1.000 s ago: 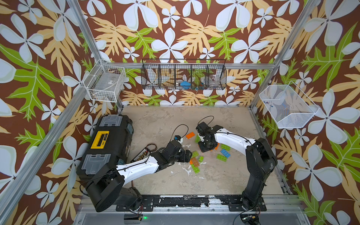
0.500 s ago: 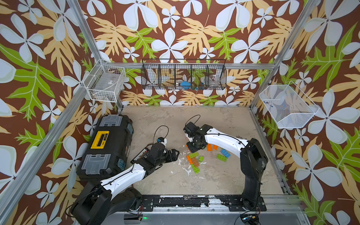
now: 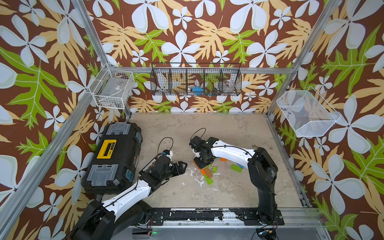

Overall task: Assemble a small pinwheel with lego
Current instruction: Assemble the lego brick with the lego brick.

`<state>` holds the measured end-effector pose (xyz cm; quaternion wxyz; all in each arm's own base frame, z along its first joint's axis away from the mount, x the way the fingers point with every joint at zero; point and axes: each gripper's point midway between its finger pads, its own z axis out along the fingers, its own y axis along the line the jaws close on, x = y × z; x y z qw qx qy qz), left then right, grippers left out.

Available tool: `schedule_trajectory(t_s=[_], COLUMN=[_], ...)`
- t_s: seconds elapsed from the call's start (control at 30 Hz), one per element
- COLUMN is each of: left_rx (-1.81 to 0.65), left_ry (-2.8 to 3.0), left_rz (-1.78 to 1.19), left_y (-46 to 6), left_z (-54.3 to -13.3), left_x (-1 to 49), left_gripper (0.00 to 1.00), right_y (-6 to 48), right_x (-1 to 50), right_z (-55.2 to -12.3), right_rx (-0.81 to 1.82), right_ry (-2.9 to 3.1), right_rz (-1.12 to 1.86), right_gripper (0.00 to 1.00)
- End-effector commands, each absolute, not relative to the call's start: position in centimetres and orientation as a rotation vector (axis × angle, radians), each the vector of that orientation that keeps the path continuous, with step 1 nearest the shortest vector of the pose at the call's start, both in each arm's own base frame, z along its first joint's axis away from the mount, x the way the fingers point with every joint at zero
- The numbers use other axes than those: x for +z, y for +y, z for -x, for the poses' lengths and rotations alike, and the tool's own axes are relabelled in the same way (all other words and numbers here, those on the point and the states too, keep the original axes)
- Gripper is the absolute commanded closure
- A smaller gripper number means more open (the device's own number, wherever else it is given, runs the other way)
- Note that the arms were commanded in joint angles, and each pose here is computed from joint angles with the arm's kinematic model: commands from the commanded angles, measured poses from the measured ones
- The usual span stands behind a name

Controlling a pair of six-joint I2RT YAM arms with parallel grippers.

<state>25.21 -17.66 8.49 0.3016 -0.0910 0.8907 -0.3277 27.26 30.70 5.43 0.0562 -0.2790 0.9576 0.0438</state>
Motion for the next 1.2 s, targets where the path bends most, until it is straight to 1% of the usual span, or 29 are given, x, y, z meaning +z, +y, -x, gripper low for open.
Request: schedule_trajectory(t_s=[0.0,0.23,0.63,0.93,1.17], left_rx=[-0.89,-0.891,-0.894,-0.897,-0.907], left_ry=[2.344,2.352,2.351,2.356,2.35], left_rz=[0.232,0.226,0.226,0.218,0.219], left_y=[-18.0,-18.1,-18.1,-18.3,-18.4], left_z=[-25.5,-25.4,-25.6,-25.6,-25.7], left_x=[9.0,8.8,8.8,8.7,8.8], left_gripper=[0.11,0.11,0.12,0.12,0.12], right_y=[31.0,30.7,29.5,28.9,29.8], right_x=[5.1,4.4,2.9,1.5,2.9], right_z=[-26.8,-26.7,-27.2,-26.5,-27.1], right_rx=[0.16,0.14,0.025,-0.01,0.052], right_ry=[2.932,2.944,2.951,2.982,2.975], right_rz=[0.827,0.82,0.805,0.826,0.673], right_gripper=[0.87,0.87,0.87,0.87,0.86])
